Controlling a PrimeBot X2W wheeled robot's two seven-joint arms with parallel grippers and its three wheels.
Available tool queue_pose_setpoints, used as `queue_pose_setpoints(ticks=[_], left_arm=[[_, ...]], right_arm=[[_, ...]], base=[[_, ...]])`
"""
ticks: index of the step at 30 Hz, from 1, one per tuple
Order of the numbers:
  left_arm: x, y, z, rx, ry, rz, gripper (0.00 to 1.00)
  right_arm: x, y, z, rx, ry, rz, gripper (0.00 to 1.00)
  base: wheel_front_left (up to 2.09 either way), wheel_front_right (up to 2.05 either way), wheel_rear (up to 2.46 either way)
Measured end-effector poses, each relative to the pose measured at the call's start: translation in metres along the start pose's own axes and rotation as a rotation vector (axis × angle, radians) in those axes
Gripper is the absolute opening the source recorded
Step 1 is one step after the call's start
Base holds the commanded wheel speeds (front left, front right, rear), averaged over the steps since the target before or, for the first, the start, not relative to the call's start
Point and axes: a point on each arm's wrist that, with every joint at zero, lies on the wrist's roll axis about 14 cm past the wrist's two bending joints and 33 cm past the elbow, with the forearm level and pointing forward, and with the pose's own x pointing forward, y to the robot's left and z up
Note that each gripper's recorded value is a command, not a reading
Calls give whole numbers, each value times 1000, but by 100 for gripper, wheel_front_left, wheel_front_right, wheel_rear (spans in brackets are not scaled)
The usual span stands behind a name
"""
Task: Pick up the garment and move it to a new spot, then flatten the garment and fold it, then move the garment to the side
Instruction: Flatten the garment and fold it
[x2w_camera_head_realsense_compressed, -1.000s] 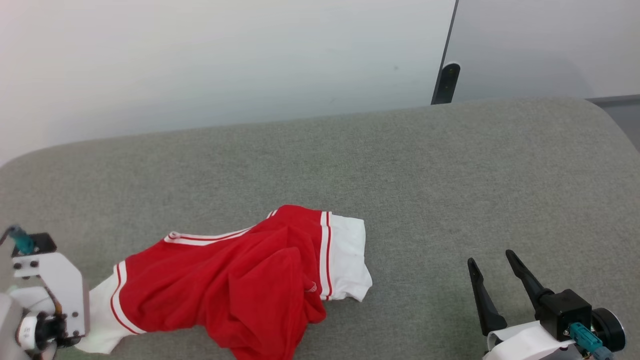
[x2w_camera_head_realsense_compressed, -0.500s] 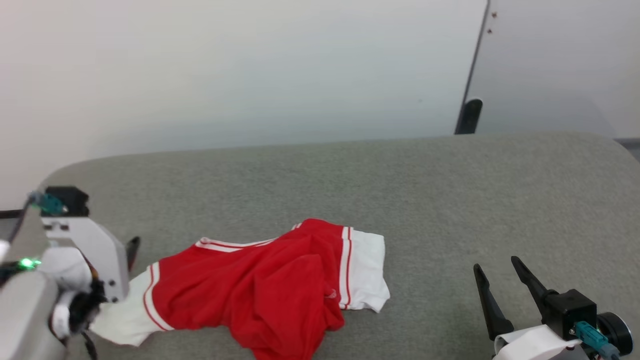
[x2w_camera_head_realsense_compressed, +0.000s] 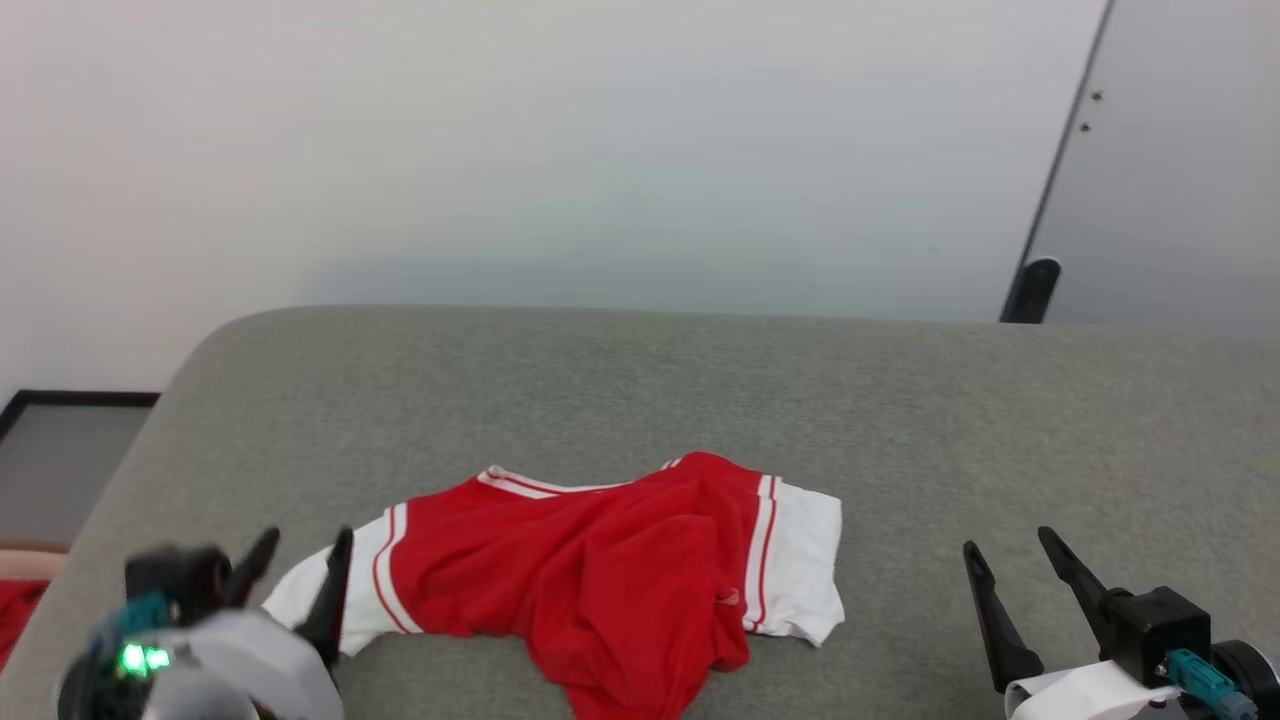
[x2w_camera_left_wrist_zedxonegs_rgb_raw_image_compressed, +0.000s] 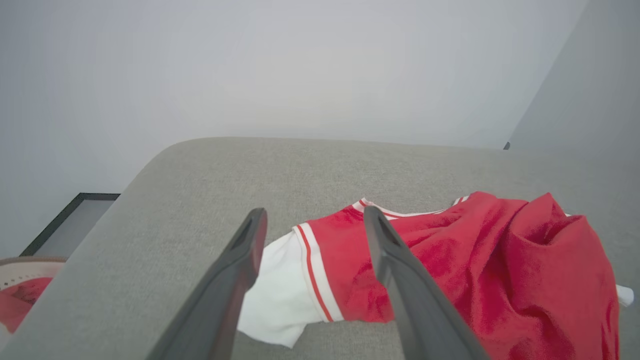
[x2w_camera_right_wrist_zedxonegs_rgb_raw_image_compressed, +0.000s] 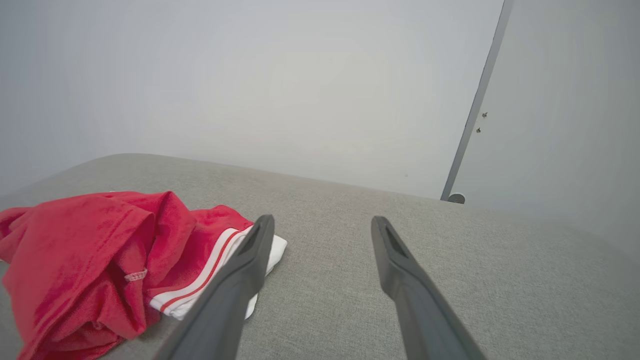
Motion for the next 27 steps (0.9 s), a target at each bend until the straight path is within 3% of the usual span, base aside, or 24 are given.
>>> queue_pose_setpoints(ticks=[6,14,23,27], left_arm=[[-33,12,-17,-84,-66,107,100],[-54,28,-25,-91,-84,165,100],[-25,47,-12,-86,4,139,100],[-5,48,-26,-98,159,95,100]], right_arm=[[6,7,3,-2,-5,25,100],[16,19,5,-6,-5,66,100],[37,28,5,-24,34,125,100],[51,21,10,-70,42,141,100]], base=[[0,0,0],[0,0,0],[0,0,0],[0,0,0]])
